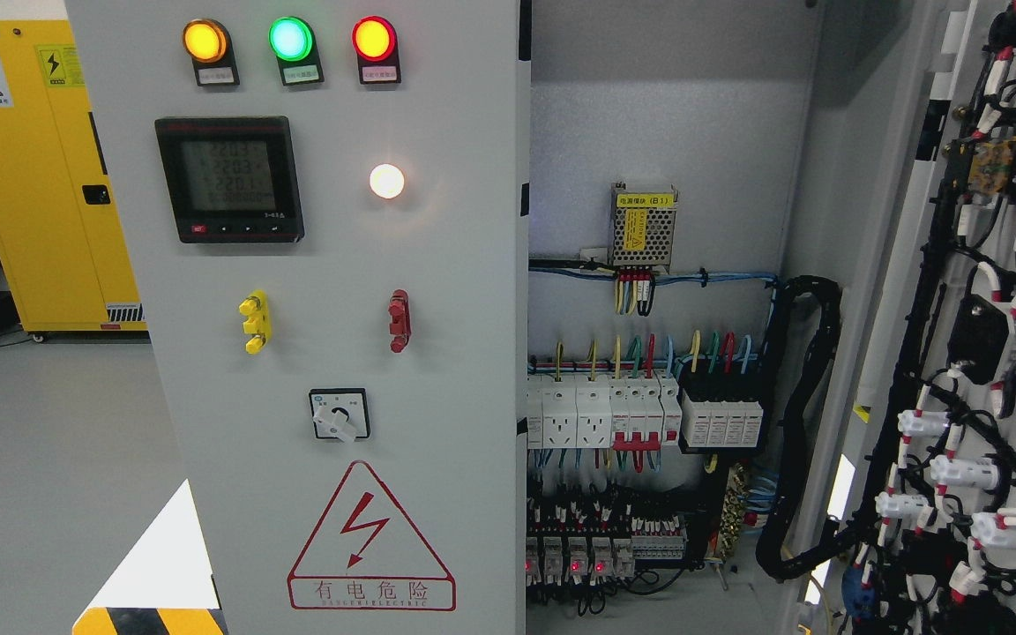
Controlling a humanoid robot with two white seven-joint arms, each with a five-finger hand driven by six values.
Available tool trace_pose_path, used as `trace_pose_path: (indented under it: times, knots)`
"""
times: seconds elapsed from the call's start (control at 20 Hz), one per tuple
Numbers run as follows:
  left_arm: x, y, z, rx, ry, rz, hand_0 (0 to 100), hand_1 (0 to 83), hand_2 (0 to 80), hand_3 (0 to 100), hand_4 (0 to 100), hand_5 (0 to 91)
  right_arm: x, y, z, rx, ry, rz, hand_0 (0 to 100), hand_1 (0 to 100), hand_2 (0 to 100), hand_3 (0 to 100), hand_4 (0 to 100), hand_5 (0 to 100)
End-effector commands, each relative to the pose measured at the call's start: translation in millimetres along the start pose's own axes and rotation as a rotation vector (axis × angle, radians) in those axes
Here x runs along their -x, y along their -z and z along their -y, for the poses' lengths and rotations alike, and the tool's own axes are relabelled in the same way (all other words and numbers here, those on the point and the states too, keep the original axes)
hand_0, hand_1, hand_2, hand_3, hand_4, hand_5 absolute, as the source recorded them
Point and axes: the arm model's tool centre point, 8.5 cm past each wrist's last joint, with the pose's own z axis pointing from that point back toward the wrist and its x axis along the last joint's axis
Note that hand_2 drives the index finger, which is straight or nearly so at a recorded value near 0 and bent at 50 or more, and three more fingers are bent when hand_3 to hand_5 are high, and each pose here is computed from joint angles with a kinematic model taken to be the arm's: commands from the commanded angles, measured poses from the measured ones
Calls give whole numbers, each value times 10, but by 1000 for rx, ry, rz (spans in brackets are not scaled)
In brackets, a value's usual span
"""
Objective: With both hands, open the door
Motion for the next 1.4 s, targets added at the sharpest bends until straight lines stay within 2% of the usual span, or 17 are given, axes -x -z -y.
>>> trace_pose_path:
  times: [0.0,0.2,0.3,0.4,0.5,0.6,0.85,1.0,1.25,1.35]
  knots:
    - [472,-90,-159,-85,28,-153,120,556,0,0,0,0,-36,10,66,10,-1,10,0,500,40,0,0,0]
    - [442,-83,-151,-79,26,-138,120,556,0,0,0,0,-50,8,33,4,-9,20,0,500,40,0,0,0]
    - [429,-80,-146,-76,23,-132,120,556,0,0,0,0,-161,13,2,-3,-5,73,0,500,40,0,0,0]
    - [393,-77,-165,-79,21,-106,120,556,0,0,0,0,-321,-14,-2,-10,8,181,0,500,40,0,0,0]
    - [350,-73,-174,-80,23,-81,120,556,0,0,0,0,-544,-157,1,-20,28,339,0,500,40,0,0,0]
    - [339,-71,-173,-80,18,-82,120,556,0,0,0,0,-892,-451,-34,-45,28,527,0,500,40,0,0,0]
    - [336,-68,-154,-78,9,-86,120,556,0,0,0,0,-1632,-1412,-494,-192,8,910,0,500,40,0,0,0]
    - [336,-68,-154,-78,9,-86,120,556,0,0,0,0,-1991,-1990,-686,-270,21,1093,0,500,40,0,0,0]
    - [265,-56,-152,-78,10,-77,120,556,0,0,0,0,-2372,-2892,-747,-354,60,1362,0,500,40,0,0,0]
    - [255,-54,-151,-77,10,-76,120,556,0,0,0,0,-2474,-3262,-869,-418,78,1456,0,500,40,0,0,0]
